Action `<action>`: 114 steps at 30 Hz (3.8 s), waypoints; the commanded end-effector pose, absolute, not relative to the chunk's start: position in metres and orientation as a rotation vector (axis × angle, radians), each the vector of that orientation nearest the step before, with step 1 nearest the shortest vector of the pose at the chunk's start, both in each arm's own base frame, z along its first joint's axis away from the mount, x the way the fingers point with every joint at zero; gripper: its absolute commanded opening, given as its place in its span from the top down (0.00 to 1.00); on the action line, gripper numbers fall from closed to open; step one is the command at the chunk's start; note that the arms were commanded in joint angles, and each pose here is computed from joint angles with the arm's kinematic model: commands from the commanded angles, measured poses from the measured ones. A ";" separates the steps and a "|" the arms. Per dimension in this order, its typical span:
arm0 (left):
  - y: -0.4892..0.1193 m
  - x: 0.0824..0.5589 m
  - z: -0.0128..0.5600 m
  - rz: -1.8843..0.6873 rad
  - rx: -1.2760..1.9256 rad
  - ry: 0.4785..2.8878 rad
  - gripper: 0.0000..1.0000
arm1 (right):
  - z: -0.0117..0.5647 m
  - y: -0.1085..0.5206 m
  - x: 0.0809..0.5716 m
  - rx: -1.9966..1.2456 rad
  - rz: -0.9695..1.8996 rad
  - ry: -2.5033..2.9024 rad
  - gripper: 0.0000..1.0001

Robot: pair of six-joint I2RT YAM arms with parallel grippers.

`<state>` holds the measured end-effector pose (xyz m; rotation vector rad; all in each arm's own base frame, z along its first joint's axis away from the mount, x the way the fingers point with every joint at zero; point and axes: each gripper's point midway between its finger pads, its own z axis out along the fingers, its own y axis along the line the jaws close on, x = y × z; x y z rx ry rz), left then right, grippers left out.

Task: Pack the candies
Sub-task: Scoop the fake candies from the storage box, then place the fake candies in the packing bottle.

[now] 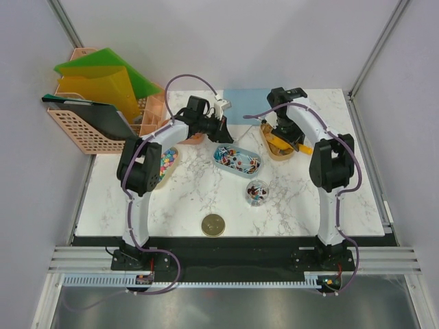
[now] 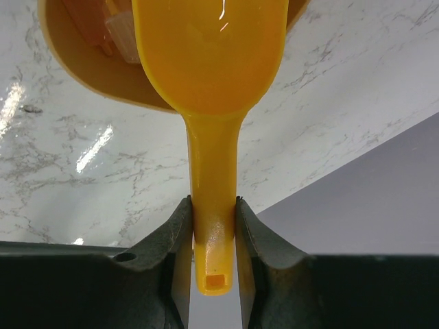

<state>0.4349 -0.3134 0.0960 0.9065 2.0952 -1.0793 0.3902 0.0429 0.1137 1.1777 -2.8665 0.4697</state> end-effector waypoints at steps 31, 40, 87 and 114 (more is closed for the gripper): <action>-0.296 0.424 0.129 -1.016 0.890 2.028 0.95 | 0.097 0.061 0.432 1.196 0.431 -2.922 1.00; -0.290 0.418 0.131 -0.974 0.918 2.034 0.95 | 0.097 0.055 0.423 1.216 0.224 -3.017 1.00; -0.153 0.446 0.146 -0.057 0.610 2.281 0.00 | 0.229 0.014 0.285 2.463 0.772 -1.645 1.00; -0.145 0.429 0.202 -0.075 0.515 2.169 0.00 | 0.220 0.083 0.272 2.347 1.099 -1.398 1.00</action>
